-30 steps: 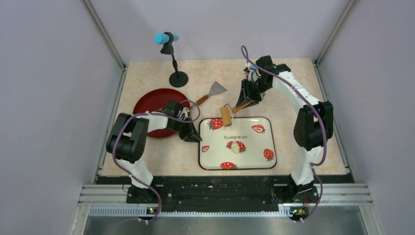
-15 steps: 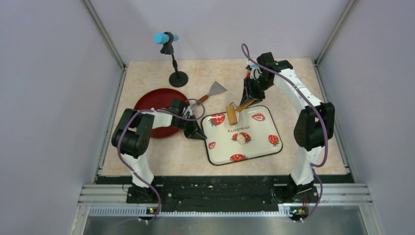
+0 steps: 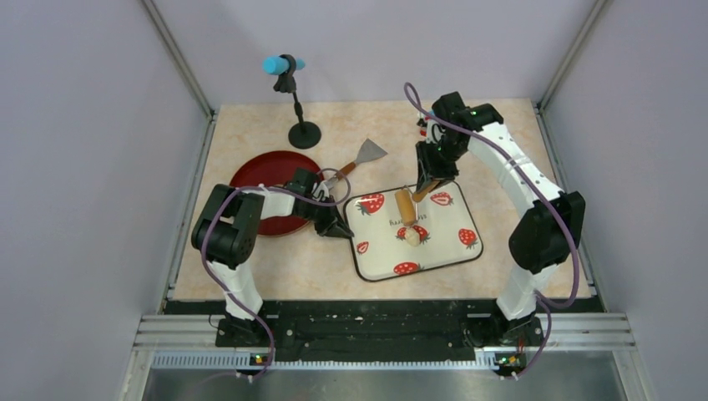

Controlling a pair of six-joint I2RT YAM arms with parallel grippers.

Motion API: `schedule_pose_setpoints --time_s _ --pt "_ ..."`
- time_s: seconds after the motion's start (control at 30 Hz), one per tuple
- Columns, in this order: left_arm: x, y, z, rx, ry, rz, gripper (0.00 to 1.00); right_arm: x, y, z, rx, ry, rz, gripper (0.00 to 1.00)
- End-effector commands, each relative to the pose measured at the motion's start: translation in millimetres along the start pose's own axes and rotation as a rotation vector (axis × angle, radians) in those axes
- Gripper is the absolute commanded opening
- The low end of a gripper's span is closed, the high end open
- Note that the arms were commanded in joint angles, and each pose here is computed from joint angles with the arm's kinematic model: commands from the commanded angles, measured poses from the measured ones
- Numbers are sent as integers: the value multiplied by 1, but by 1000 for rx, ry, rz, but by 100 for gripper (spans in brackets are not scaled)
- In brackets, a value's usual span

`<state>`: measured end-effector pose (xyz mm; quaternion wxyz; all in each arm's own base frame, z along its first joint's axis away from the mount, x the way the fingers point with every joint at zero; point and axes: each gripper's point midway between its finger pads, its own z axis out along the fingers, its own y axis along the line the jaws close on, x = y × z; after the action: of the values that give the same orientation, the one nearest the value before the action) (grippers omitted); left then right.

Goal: Roll out the dumpling wrappers from the dough

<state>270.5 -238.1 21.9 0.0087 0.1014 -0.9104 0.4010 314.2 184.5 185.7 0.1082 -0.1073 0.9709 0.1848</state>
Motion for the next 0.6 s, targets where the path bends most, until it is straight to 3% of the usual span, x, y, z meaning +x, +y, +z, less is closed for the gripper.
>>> schedule_pose_setpoints --time_s 0.0,0.33,0.57 --pt "-4 29 22 -89 -16 -16 0 23 12 -13 38 8 -37 0" --pt "-3 30 23 -85 -3 -15 0 52 16 2 134 65 -149 0" --pt "0 31 23 -81 -6 -15 0 37 -12 16 286 22 -174 0"
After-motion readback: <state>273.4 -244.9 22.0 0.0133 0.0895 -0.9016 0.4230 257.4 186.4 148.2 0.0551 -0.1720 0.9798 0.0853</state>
